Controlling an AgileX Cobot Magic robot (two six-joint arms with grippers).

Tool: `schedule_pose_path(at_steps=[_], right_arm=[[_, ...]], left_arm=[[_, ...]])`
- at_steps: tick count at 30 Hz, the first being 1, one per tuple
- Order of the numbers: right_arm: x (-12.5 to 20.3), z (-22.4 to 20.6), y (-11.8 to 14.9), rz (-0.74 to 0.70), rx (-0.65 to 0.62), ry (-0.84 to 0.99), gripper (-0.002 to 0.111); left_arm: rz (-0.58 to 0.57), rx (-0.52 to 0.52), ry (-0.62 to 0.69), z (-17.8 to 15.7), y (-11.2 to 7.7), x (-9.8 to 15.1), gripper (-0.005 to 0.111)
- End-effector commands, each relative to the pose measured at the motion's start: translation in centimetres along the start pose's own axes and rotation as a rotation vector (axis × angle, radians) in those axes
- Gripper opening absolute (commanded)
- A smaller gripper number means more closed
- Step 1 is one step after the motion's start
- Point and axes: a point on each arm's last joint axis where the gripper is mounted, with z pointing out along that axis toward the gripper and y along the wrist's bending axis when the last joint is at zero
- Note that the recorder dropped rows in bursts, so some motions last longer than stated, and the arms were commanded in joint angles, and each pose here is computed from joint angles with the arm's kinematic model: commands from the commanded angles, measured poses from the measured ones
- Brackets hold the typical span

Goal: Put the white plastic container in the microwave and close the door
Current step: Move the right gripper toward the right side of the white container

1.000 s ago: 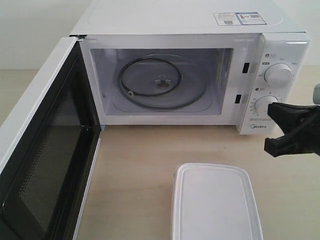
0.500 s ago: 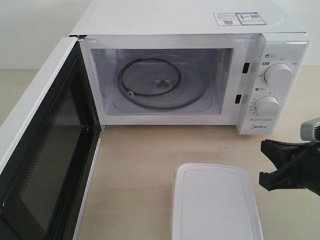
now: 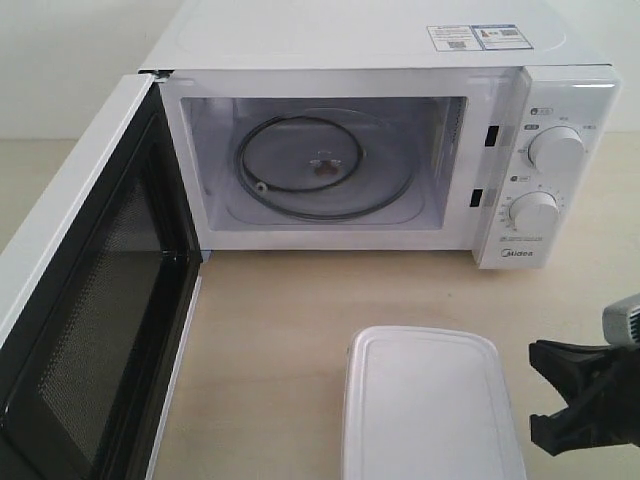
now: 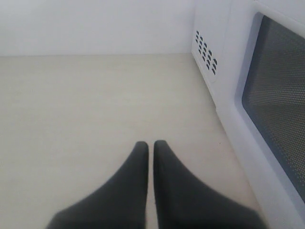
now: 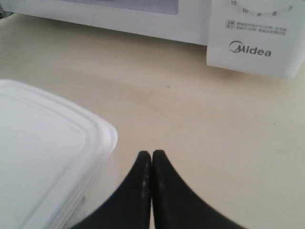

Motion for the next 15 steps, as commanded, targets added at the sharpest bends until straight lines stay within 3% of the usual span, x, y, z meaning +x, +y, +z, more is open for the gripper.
schedule_pose_path(at_steps=[1, 7, 15], right_arm=[[0.2, -0.3, 0.2, -0.012, -0.013, 0.000, 0.000], [1.2, -0.4, 1.3, -0.090, -0.135, 0.103, 0.000], [1.5, -0.5, 1.5, -0.109, -0.160, 0.138, 0.000]], left_arm=[[0.002, -0.002, -0.001, 0.0, 0.0, 0.1, 0.004], [0.002, -0.002, -0.001, 0.0, 0.0, 0.1, 0.004], [0.002, -0.002, -0.001, 0.0, 0.0, 0.1, 0.004]])
